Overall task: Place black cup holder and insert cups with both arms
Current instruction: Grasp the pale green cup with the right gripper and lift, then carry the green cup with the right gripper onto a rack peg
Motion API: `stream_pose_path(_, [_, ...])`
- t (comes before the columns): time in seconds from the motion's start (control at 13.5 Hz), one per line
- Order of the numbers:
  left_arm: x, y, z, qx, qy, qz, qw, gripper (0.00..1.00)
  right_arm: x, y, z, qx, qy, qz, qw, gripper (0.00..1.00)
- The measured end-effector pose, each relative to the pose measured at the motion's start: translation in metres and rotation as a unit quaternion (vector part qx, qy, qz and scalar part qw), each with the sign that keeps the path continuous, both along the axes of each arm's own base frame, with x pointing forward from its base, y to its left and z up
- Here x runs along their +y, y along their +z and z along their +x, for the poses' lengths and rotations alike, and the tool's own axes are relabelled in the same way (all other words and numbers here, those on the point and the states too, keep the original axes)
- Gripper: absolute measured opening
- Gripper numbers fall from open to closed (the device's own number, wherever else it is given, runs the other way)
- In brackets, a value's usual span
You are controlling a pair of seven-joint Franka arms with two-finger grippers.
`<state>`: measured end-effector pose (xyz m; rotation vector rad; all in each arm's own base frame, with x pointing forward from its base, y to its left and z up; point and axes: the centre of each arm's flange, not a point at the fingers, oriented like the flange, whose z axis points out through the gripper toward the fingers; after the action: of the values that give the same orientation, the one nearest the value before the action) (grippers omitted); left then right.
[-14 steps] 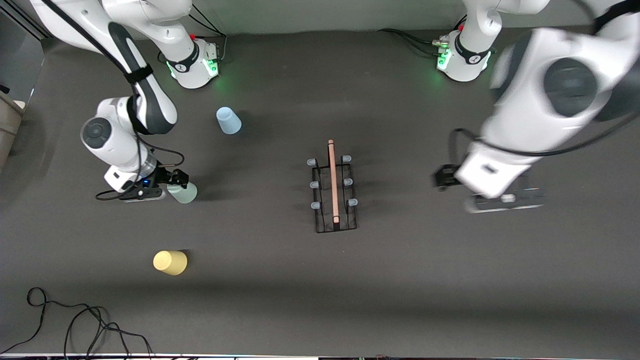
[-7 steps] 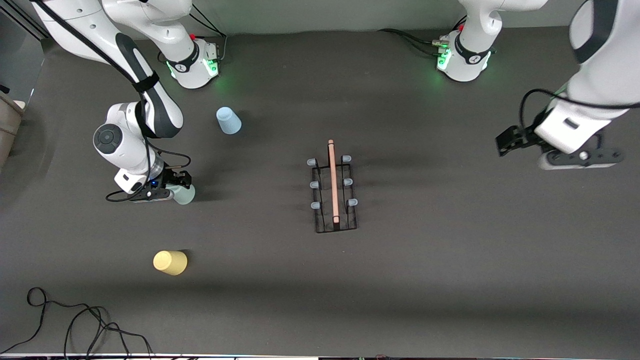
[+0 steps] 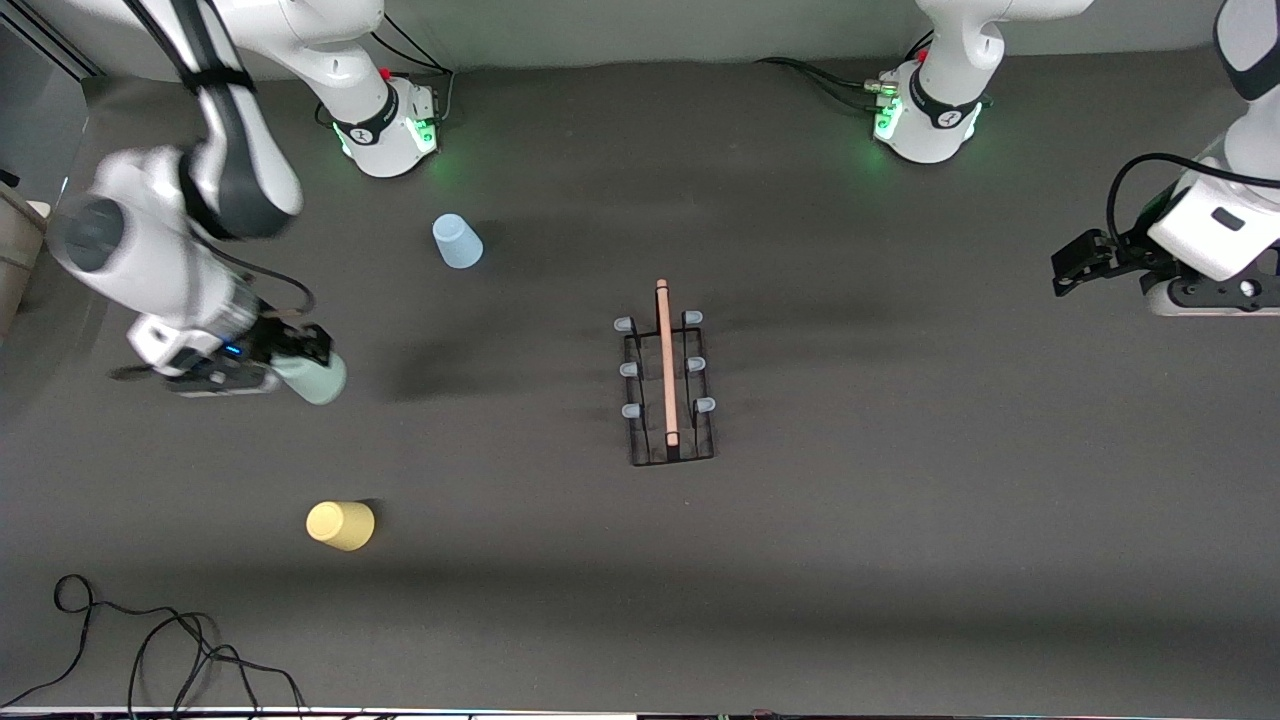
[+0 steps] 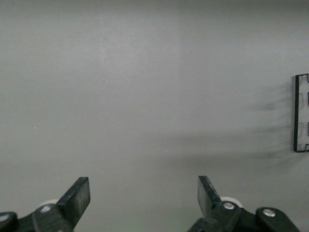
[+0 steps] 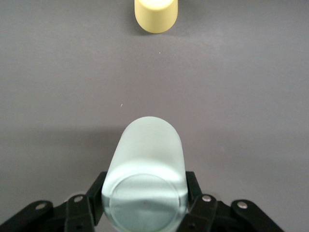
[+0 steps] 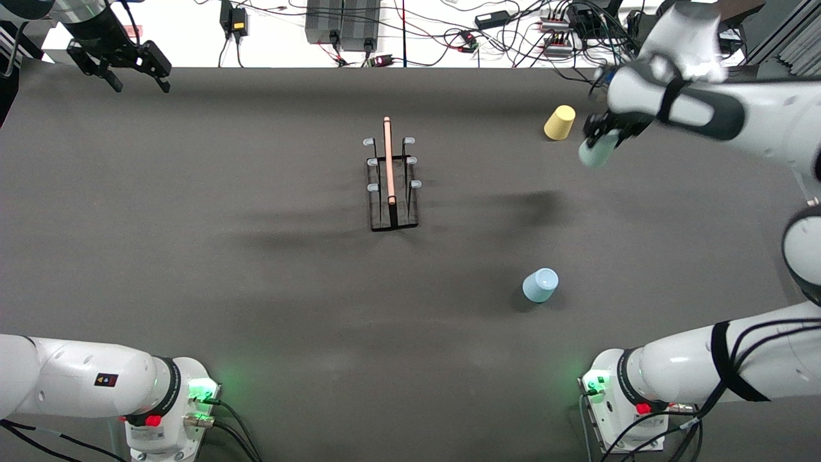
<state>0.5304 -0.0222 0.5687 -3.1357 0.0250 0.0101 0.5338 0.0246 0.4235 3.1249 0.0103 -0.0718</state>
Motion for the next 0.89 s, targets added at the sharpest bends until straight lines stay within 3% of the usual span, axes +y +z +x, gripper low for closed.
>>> stream_pose_path(0.22, [0.01,0.0,0.0,0.0,0.0,-0.001,1.0,1.0,0.0,0.089,0.001,0.034,-0.057,-0.006,0.998,0.67])
stream_pose_path(0.52, [0.012,0.0,0.0,0.0,0.001,-0.001,1.0,1.0,0.057,0.126,-0.004,0.049,-0.173,0.001,0.984,0.67])
stream_pose_path(0.74, [0.012,0.0,0.0,0.001,0.002,-0.001,1.0,1.0,0.164,0.128,-0.018,0.054,-0.277,0.001,0.959,0.67])
stream_pose_path(0.89, [0.012,-0.001,-0.001,0.004,0.002,-0.001,1.0,0.99,0.229,0.127,-0.024,0.065,-0.356,0.008,0.932,0.67])
